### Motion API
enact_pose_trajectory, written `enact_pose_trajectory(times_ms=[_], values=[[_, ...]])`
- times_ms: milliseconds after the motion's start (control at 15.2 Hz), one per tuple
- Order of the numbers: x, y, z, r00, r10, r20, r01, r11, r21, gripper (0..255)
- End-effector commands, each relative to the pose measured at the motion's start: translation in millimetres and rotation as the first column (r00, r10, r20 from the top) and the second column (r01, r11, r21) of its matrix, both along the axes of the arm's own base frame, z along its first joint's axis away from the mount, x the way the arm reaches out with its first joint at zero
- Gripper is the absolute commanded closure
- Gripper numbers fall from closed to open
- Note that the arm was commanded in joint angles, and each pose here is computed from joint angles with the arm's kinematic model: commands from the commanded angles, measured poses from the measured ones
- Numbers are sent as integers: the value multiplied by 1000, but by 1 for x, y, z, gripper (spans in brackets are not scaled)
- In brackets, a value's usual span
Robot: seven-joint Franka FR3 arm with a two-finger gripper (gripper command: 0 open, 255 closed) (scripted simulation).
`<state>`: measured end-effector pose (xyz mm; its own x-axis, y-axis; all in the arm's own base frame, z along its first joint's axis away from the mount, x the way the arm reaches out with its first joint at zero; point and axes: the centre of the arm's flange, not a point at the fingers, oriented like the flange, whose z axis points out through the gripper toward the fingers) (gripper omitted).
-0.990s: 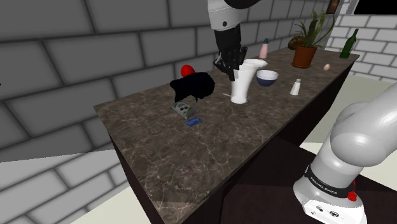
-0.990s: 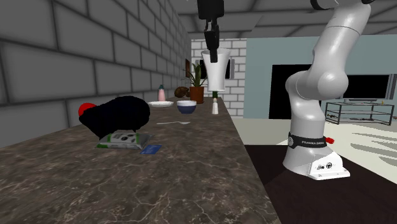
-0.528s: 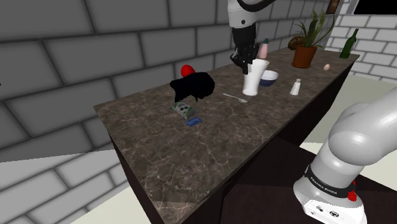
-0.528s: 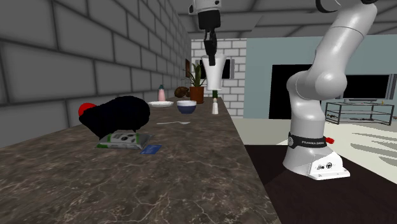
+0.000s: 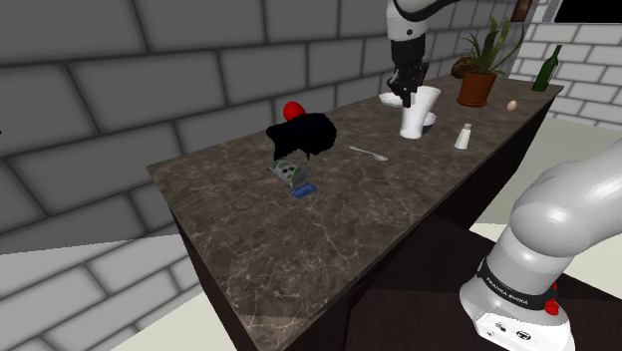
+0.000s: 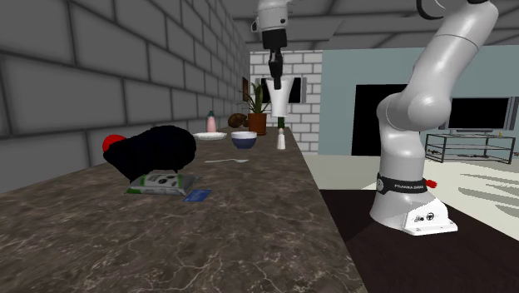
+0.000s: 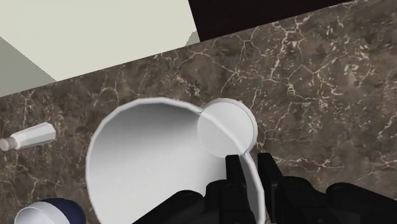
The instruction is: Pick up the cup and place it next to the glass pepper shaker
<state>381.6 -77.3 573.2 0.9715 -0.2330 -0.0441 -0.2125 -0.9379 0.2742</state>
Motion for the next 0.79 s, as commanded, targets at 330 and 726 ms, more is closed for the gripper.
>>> enact_pose_trajectory(times_ms=[330,726], values=[[-6,-91,-2,1000,2,0,-2,1000,0,255],[-11,-170,-1,1000,2,0,-2,1000,0,255]])
